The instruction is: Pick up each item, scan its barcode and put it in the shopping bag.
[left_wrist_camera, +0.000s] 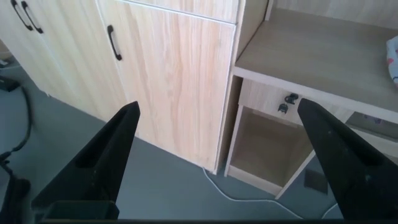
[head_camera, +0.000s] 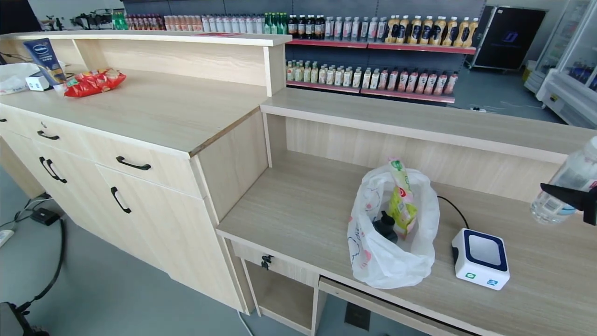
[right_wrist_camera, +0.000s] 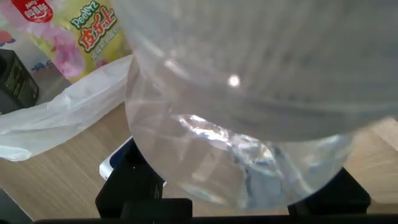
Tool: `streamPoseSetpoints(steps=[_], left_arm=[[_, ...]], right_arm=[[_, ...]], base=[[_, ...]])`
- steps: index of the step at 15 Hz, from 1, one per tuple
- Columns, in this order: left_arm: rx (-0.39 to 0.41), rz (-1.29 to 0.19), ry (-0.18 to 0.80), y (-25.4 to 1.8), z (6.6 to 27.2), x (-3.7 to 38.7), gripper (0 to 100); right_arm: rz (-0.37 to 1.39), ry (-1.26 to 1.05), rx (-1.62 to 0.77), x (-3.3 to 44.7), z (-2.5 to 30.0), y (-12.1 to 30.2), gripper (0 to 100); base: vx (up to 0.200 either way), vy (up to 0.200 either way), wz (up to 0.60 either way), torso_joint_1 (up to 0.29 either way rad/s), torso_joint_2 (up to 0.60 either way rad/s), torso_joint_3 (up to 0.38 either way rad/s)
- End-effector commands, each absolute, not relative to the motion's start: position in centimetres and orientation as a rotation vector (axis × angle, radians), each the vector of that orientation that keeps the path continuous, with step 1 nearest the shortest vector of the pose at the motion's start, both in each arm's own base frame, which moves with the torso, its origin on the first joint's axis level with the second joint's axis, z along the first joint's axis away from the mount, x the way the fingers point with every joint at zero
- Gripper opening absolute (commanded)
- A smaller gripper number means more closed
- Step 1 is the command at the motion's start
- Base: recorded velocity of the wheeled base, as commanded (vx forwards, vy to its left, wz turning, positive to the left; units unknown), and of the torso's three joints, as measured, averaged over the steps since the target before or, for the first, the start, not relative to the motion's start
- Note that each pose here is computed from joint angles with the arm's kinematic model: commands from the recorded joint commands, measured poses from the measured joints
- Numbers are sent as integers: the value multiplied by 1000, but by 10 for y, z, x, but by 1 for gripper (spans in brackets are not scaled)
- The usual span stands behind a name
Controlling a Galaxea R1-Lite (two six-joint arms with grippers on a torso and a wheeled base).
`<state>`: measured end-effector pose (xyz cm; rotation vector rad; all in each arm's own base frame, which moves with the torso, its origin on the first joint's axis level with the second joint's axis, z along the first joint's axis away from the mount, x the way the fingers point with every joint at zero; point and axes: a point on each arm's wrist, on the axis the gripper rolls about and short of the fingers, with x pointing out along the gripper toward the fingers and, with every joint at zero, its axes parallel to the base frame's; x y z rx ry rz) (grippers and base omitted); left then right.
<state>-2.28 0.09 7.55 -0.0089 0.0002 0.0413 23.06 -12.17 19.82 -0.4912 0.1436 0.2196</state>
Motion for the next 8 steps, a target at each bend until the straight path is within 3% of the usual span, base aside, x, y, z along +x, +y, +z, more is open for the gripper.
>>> streamPoseSetpoints(steps=[1, 8], left_arm=[[-9, 41, 0, 1, 75, -23, 100], [-9, 41, 0, 1, 75, -23, 100]], right_arm=[[244, 174, -511, 243, 178, -129, 0], [500, -8, -557, 283, 158, -115, 0]], base=[[0, 0, 0, 0, 0, 0], [0, 0, 0, 0, 0, 0]])
